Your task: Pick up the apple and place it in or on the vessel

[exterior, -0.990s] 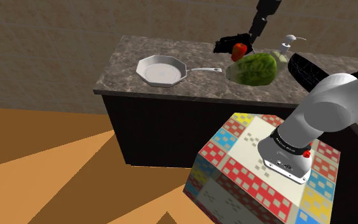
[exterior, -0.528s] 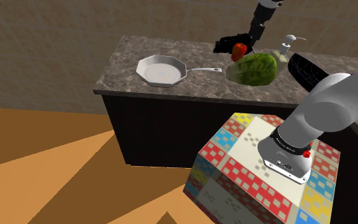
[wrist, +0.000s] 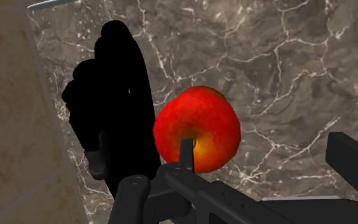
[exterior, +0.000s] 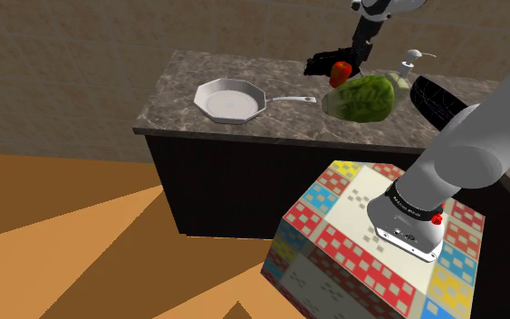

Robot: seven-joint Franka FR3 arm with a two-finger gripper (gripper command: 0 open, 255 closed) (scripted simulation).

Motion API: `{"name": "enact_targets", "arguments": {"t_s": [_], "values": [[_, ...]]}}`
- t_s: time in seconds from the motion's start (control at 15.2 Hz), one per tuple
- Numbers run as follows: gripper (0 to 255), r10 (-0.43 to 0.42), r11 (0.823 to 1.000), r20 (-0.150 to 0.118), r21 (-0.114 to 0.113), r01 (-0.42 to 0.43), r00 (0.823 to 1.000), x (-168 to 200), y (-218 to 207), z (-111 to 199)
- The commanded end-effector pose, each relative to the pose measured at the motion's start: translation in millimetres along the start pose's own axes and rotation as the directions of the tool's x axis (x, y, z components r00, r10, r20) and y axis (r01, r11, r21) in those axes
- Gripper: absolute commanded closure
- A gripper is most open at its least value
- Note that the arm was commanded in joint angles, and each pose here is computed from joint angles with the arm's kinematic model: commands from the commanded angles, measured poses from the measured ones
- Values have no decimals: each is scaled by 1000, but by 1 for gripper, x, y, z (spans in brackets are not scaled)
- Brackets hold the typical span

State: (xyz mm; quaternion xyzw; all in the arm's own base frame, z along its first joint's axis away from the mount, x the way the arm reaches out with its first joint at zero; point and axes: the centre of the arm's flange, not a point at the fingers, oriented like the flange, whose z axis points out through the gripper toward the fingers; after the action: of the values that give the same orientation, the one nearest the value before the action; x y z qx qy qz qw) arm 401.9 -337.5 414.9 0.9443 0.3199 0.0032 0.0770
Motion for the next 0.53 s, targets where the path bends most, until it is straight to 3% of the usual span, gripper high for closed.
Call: {"name": "enact_targets", "arguments": {"t_s": [0.0, 0.46], "values": [[0, -32, 999, 13, -9, 32, 999, -5, 22, 14], [0, -56, 998, 23, -14, 56, 998, -9, 40, 51]]}}
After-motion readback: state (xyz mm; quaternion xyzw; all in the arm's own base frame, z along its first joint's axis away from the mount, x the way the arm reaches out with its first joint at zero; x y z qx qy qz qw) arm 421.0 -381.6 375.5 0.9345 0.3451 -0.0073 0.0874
